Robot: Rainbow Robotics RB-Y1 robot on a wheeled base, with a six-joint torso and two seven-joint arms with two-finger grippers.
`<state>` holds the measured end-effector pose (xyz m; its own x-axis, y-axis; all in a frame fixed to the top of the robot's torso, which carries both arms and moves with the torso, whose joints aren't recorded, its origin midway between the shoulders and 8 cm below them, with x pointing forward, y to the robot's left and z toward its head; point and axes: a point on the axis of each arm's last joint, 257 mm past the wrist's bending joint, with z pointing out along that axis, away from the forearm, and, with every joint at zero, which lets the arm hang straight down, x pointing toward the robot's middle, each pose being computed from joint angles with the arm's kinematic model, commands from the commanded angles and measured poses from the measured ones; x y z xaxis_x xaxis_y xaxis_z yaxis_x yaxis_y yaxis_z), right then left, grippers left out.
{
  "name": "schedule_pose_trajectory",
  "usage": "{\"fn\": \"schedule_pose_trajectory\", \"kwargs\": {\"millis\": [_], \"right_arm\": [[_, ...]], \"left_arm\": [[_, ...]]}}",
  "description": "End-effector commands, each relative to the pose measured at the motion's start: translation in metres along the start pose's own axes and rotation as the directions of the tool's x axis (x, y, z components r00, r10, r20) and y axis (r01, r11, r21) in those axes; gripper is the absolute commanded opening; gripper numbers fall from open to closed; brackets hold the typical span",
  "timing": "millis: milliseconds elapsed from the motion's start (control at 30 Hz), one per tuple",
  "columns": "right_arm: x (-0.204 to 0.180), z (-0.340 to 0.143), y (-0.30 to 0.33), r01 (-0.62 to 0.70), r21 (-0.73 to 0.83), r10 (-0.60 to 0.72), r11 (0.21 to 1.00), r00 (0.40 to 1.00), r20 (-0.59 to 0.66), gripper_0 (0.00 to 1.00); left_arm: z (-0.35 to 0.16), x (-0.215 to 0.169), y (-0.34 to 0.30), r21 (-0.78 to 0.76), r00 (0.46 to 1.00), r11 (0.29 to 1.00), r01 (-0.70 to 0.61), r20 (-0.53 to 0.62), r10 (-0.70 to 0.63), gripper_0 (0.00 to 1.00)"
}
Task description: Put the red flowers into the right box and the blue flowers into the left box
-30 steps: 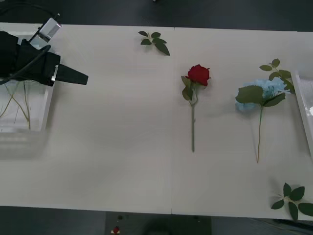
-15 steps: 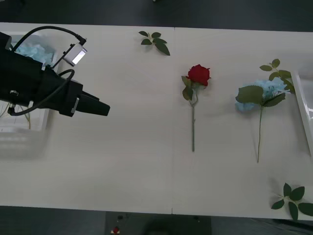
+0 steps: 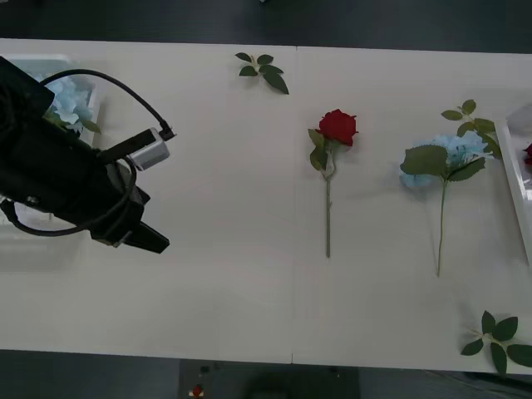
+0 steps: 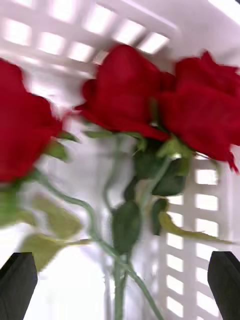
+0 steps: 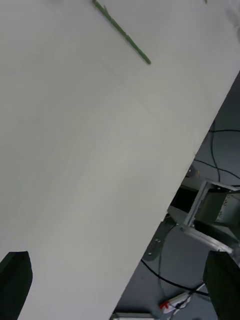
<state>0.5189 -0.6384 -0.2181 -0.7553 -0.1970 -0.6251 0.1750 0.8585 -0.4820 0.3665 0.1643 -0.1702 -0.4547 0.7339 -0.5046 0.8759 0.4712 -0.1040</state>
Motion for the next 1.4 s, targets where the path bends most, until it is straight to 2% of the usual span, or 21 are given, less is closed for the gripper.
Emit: {"fn": "schedule_pose_trajectory", "kwargs": {"millis": [33,67,133,167,233,267,367,467,700,867,967,1400], "right_arm": [[-0.032,-0.041,-0.014,0.054,-0.075,-0.054,0.996,0.999,0.003,1.0],[-0.036,-0.049,-0.007,0.05,-0.114,-0.05,0.992,0.999,0.001,1.0],[-0.044,-0.069,0.01,0.023,-0.209,-0.025,0.978,1.0,-0.007,1.0],[-0.048,-0.08,0.022,0.009,-0.262,-0.013,0.965,1.0,-0.012,1.0],[-0.054,-0.092,0.038,-0.012,-0.318,0.008,0.948,1.0,-0.015,1.0],[-0.058,-0.099,0.049,-0.022,-0.353,0.019,0.936,1.0,-0.012,1.0],[-0.062,-0.112,0.072,-0.016,-0.393,0.012,0.92,1.0,-0.013,1.0],[-0.056,-0.112,0.081,0.008,-0.363,-0.011,0.932,1.0,-0.008,1.0],[-0.033,-0.098,0.121,0.02,-0.347,-0.01,0.937,1.0,0.029,1.0],[-0.033,-0.094,0.149,0.008,-0.38,0.011,0.925,0.999,0.049,1.0],[-0.029,-0.094,0.179,-0.042,-0.441,0.06,0.896,0.998,0.027,1.0],[0.003,-0.1,0.268,-0.129,-0.569,0.117,0.812,0.991,-0.059,1.0]], "left_arm": [[-0.008,-0.019,0.004,-0.061,0.904,0.902,-0.427,0.008,0.428,1.0],[-0.008,-0.021,0.006,-0.072,0.87,0.868,-0.492,0.003,0.493,1.0],[-0.005,-0.027,0.012,-0.109,0.761,0.757,-0.644,0.001,0.648,1.0],[-0.002,-0.032,0.013,-0.128,0.677,0.671,-0.73,-0.001,0.736,1.0],[0.002,-0.034,0.014,-0.139,0.597,0.591,-0.794,-0.002,0.802,1.0],[0.005,-0.034,0.012,-0.138,0.587,0.582,-0.801,0.002,0.809,1.0],[0.012,-0.028,0.009,-0.121,0.591,0.587,-0.801,0.004,0.807,1.0],[0.015,-0.021,0.005,-0.099,0.601,0.599,-0.794,0.014,0.799,1.0],[0.011,0.001,-0.028,0.042,0.632,0.63,-0.775,0.073,0.772,1.0],[0.01,-0.007,-0.033,0.018,0.613,0.614,-0.789,0.089,0.785,1.0],[0.014,-0.015,-0.032,-0.017,0.602,0.605,-0.796,0.092,0.793,1.0],[0.025,-0.014,-0.036,-0.019,0.611,0.617,-0.787,0.113,0.783,1.0]]}}
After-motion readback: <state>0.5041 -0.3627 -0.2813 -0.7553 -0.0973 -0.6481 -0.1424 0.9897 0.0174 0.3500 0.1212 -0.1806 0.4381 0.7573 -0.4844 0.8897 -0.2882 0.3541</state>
